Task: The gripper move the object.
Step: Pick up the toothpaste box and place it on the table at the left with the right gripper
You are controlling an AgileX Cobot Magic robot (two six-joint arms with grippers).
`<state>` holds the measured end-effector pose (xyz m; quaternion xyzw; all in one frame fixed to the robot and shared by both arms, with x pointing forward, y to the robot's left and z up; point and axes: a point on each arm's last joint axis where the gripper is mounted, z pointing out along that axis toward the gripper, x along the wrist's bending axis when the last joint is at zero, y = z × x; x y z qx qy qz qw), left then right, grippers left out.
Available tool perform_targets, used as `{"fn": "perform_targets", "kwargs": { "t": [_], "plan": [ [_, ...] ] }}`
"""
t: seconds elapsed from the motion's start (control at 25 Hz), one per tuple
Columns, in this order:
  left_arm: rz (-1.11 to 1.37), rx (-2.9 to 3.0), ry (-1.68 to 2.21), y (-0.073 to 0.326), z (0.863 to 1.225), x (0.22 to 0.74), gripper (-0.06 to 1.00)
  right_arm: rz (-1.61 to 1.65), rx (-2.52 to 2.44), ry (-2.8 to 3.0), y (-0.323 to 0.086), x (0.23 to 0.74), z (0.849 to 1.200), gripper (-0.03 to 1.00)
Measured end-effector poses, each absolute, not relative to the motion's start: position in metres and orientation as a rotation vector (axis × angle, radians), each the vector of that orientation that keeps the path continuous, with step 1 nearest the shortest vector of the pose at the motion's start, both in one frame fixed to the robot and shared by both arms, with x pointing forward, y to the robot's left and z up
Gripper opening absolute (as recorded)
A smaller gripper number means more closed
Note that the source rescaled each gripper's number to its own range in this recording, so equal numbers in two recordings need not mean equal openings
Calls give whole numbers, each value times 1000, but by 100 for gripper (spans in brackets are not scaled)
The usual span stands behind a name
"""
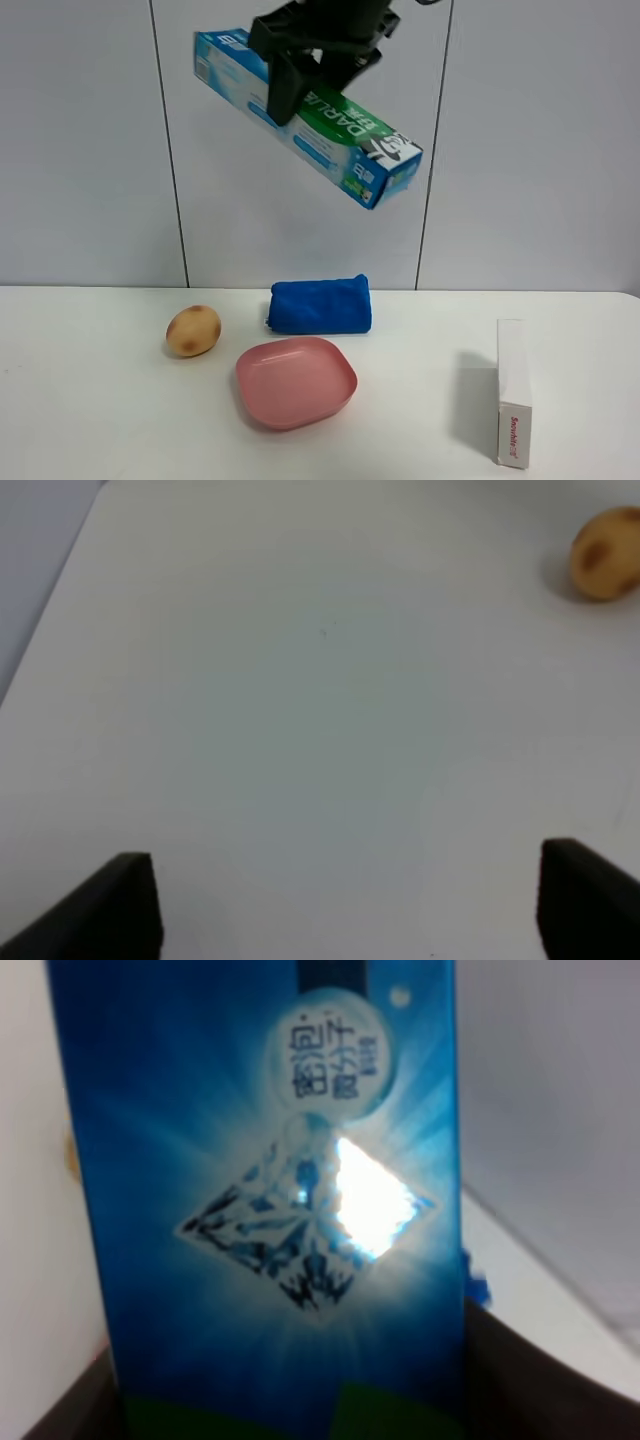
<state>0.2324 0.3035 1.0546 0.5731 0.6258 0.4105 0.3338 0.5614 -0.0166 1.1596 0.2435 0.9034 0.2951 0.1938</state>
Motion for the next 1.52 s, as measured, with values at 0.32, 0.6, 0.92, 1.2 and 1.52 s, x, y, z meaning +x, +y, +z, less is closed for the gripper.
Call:
{"fn": "perform_targets", "kwargs": {
  "t": [0.32, 0.6, 0.92, 1.2, 1.52],
  "plan": [
    [1072, 1496, 1634, 303, 1055, 232, 100, 735, 407, 2705, 45, 566, 1124, 0],
    [1072, 1496, 1634, 303, 1055, 232, 100, 767, 195, 2852, 77, 553, 1090, 0],
    [1072, 1496, 1633, 303, 1055, 232, 100, 901, 387, 2851, 101, 560, 1058, 0],
    [1072, 1496, 1633, 303, 1055, 232, 100, 1272, 1397, 2579, 121, 576, 1048, 0],
    [1072, 1496, 1633, 303, 1055, 232, 100, 1321, 1482, 2464, 130, 590, 1020, 0]
  ]
}}
